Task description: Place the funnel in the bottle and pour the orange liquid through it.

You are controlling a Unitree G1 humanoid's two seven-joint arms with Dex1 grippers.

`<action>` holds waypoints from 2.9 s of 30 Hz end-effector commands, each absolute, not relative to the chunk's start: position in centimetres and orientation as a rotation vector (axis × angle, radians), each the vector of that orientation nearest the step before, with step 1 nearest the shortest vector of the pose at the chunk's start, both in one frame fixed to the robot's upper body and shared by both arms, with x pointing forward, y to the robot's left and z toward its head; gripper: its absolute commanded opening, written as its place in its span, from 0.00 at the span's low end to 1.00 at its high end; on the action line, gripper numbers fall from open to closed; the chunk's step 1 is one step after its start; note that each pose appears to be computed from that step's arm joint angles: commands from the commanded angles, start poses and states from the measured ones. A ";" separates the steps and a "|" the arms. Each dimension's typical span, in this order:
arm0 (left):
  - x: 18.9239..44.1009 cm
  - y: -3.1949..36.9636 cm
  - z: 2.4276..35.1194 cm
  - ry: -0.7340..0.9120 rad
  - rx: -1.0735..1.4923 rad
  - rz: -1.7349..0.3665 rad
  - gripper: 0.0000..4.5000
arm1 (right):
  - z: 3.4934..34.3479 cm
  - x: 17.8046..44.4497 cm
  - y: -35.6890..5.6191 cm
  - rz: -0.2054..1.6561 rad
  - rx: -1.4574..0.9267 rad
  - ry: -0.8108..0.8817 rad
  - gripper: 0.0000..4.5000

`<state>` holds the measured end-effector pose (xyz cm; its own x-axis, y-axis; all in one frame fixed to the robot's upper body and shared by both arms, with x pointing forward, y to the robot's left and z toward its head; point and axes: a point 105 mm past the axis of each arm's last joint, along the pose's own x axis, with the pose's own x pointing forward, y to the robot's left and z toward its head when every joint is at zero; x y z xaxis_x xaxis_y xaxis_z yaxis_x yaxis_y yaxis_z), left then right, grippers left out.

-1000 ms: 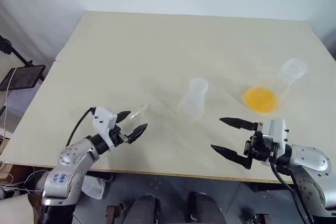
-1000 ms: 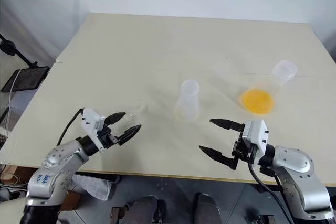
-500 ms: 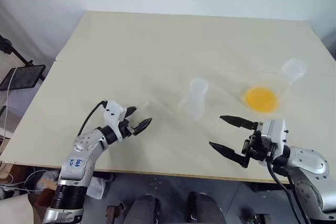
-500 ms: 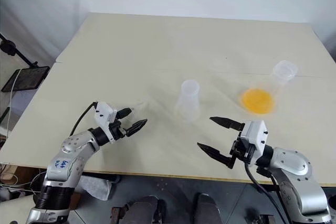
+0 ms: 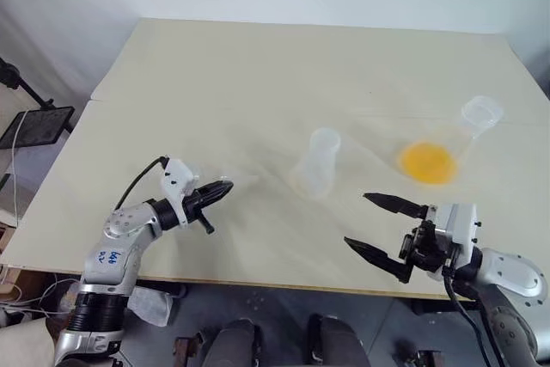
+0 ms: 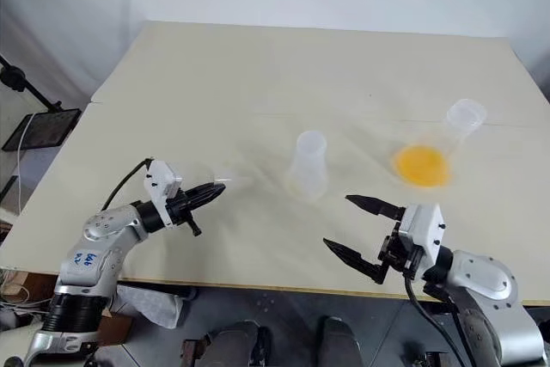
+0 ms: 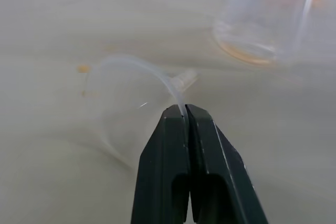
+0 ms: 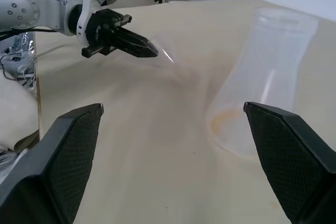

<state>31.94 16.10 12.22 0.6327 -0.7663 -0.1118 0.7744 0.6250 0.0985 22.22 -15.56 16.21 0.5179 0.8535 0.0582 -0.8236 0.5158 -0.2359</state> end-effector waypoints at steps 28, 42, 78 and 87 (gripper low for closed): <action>37.0 2.6 29.5 -0.341 1.157 -1.520 0.01 | 17.6 19.1 -19.5 0.497 -0.159 -0.280 1.00; 37.1 2.2 32.1 -0.455 1.148 -1.446 0.01 | 17.5 19.3 -19.7 0.487 -0.159 -0.294 1.00; 35.7 2.7 28.9 -0.313 1.146 -1.663 0.87 | 20.4 20.7 -18.7 0.495 -0.107 -0.431 1.00; 36.3 6.3 29.0 -0.325 0.687 -1.607 0.99 | 20.4 20.8 -20.1 0.424 -0.131 -0.446 1.00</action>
<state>36.76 5.46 27.52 -0.0170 -0.9529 -0.3028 0.8060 -0.1922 0.5598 21.19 -19.41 19.58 0.8170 0.4573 0.3512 -0.4156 0.8892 -0.1911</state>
